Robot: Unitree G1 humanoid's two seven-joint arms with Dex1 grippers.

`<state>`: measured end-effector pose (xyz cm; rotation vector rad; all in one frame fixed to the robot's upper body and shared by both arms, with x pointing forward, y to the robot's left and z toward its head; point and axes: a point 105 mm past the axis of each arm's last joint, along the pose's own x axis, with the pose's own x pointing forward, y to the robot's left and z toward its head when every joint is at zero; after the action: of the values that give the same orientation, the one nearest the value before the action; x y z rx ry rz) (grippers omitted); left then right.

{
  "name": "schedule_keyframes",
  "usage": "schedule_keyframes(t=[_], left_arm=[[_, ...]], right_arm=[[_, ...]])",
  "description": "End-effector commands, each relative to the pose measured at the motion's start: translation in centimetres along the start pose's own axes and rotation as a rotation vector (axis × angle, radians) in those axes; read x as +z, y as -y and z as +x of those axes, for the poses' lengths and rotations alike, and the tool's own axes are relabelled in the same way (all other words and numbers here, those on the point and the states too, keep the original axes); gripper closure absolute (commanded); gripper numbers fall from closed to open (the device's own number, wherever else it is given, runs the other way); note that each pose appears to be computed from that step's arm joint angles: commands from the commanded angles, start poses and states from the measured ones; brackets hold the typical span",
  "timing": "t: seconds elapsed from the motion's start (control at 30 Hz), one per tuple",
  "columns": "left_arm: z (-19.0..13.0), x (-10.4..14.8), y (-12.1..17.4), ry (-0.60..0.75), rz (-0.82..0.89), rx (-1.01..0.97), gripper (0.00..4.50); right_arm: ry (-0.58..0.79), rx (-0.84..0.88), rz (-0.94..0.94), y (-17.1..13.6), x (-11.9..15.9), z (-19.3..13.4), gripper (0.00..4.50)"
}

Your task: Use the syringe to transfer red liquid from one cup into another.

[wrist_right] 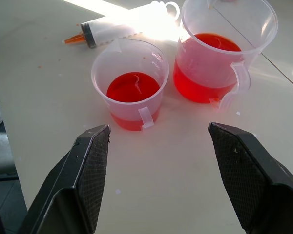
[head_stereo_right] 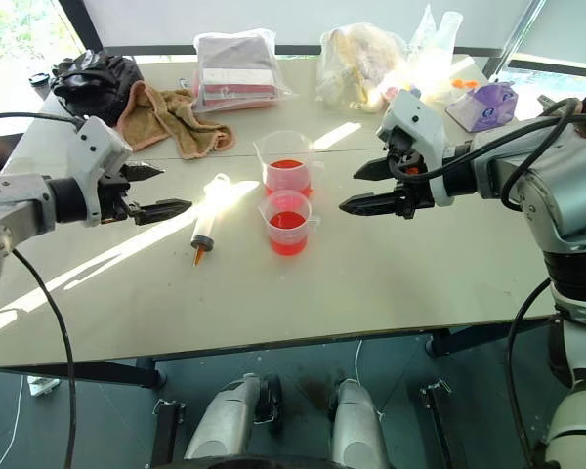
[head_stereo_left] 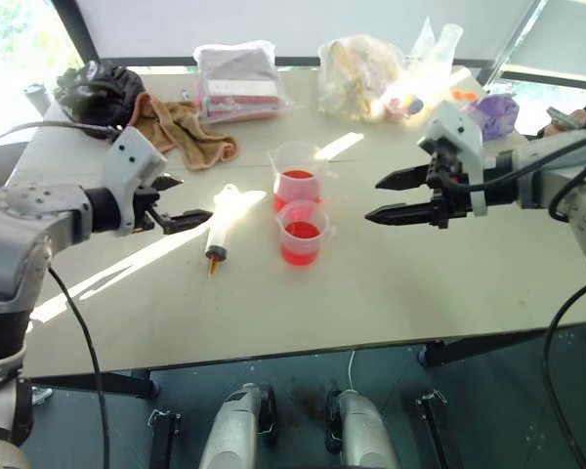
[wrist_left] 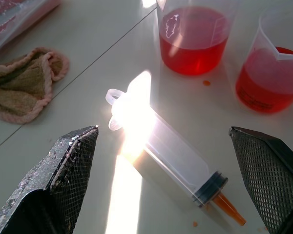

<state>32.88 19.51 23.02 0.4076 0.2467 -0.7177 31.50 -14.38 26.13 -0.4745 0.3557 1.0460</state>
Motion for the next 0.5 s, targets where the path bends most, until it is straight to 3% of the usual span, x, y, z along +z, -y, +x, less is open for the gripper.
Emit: schedule_keyframes(t=[0.03,0.5], left_arm=[[-0.54,0.90,-0.08,0.027,0.022,0.010,0.02],[-1.51,1.25,0.51,0.025,0.030,-0.031,0.02]], right_arm=[[0.026,-0.024,-0.050,0.10,1.15,-0.56,1.13],[0.043,-0.016,-0.052,0.08,1.01,0.17,1.13]])
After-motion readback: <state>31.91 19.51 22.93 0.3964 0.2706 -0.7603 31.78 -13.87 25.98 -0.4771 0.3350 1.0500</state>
